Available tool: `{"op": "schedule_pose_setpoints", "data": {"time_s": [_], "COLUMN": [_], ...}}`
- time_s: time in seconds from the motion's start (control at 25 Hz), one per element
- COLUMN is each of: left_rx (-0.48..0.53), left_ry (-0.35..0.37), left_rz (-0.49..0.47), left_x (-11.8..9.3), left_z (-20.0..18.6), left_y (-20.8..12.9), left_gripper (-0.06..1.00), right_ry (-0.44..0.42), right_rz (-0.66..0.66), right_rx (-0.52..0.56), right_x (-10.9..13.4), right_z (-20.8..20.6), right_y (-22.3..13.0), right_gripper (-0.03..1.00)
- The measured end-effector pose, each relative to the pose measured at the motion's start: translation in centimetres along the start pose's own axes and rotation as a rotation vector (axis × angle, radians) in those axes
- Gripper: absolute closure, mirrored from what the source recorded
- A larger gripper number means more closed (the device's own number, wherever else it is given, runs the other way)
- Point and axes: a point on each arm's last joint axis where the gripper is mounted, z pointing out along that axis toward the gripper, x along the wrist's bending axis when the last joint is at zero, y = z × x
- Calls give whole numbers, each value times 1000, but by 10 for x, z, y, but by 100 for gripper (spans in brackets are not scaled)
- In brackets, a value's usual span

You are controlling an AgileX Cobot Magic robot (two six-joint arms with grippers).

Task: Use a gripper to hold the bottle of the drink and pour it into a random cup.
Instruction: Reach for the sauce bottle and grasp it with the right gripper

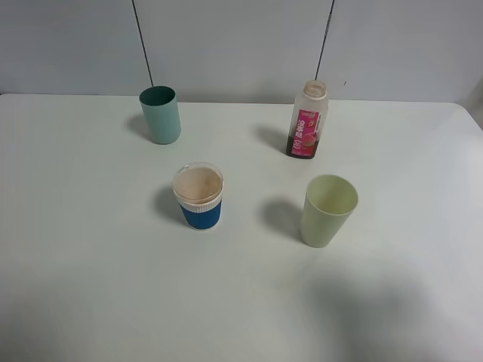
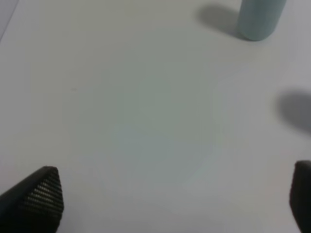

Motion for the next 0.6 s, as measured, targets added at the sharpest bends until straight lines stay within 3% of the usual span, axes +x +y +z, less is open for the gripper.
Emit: {"op": "schedule_pose_setpoints", "data": {"time_s": [0.6], "left_rx": [0], "left_ry": [0], "left_rz": [0], "left_x": [0], "left_z": [0], "left_y": [0], "left_gripper": [2], "right_ry": [0], "right_rz": [0], "right_rx": [0], "right_x": [0], "right_z": [0], "right_y": [0], "right_gripper": [-3]}}
